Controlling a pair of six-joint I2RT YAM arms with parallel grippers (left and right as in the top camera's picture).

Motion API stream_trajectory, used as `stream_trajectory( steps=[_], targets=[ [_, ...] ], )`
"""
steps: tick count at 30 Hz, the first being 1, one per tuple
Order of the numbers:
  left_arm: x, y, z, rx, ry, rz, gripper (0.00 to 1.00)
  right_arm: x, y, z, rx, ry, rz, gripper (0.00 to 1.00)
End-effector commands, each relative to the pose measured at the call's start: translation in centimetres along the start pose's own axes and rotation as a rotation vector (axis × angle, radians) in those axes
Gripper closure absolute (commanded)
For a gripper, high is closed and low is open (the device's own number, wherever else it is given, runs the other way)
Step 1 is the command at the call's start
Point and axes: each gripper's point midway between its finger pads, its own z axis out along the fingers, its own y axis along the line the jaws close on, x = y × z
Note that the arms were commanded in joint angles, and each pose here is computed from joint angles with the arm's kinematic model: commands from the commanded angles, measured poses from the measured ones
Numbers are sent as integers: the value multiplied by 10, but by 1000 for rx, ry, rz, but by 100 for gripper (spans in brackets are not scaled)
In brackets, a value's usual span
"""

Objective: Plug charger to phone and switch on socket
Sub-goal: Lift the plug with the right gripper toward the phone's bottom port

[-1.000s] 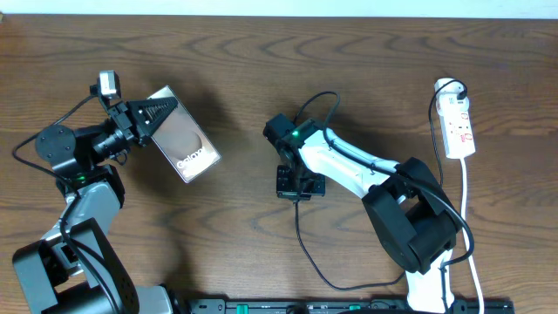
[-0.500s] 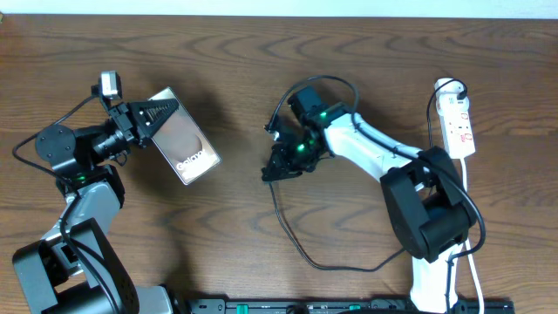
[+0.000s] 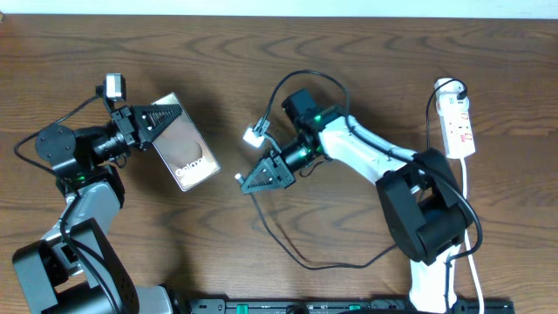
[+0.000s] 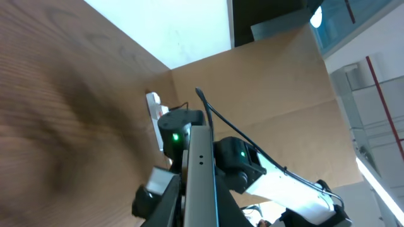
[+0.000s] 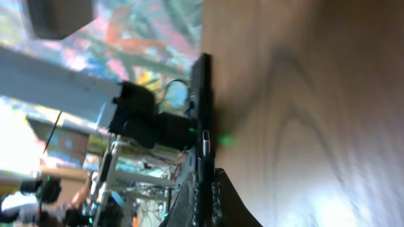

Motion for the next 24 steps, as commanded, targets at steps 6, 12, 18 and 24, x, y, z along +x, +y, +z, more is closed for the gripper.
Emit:
stream_trajectory(
  steps=[6, 12, 18, 24],
  targets=[
    [1, -7, -1, 3, 16, 85, 93, -4, 25, 25, -147, -6, -167, 99],
    [1, -7, -1, 3, 16, 102, 92, -9, 33, 25, -194, -29, -198, 99],
    [2, -7, 1, 6, 20, 110, 93, -13, 40, 24, -233, -47, -219, 99],
    [0, -8, 8, 11, 5, 120, 93, -13, 40, 24, -233, -45, -205, 99]
  ],
)
